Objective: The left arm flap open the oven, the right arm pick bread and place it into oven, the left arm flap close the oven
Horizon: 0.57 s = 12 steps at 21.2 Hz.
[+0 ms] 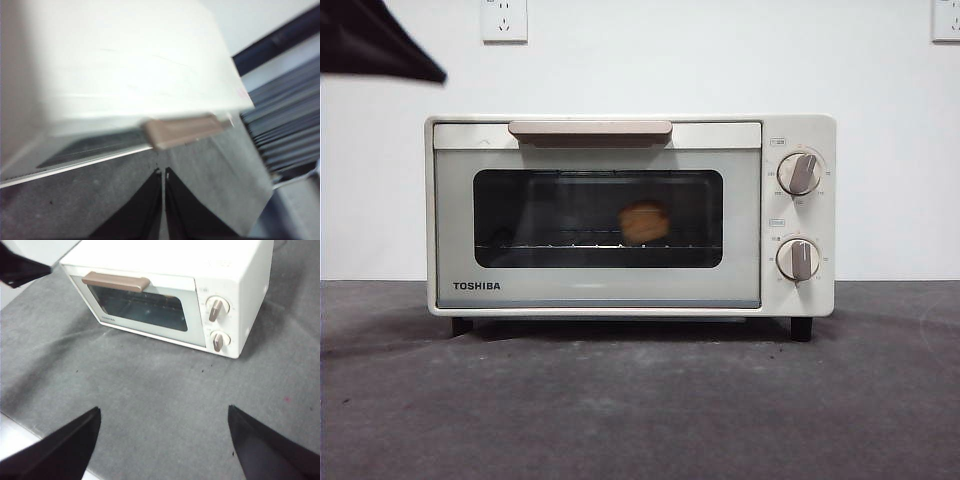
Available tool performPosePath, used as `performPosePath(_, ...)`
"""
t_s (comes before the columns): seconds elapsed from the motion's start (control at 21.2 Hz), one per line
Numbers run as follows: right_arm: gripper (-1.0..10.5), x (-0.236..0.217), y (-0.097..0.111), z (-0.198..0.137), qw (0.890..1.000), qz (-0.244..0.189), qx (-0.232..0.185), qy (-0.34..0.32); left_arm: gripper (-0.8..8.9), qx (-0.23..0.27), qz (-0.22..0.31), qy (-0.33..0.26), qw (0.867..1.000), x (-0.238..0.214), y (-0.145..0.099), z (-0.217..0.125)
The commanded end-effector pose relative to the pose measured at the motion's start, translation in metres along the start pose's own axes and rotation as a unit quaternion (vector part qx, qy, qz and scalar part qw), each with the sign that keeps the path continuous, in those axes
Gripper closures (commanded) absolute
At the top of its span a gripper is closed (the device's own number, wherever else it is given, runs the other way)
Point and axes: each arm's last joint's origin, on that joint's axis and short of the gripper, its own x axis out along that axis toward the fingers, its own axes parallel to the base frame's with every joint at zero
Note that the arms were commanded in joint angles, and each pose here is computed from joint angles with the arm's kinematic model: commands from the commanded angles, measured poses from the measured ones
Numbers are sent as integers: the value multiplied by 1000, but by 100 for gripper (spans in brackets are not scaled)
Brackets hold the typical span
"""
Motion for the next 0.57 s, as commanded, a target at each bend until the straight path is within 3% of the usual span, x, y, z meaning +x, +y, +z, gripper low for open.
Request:
performPosePath(0.05,542,-3,2,5,999,9,-26,-19,798,106,14,-13,994,-15,-23,-3)
performPosePath(0.57,542,-4,5,13,996,21,-68,-59,798,226,72,-87,968,-81,-91,-44)
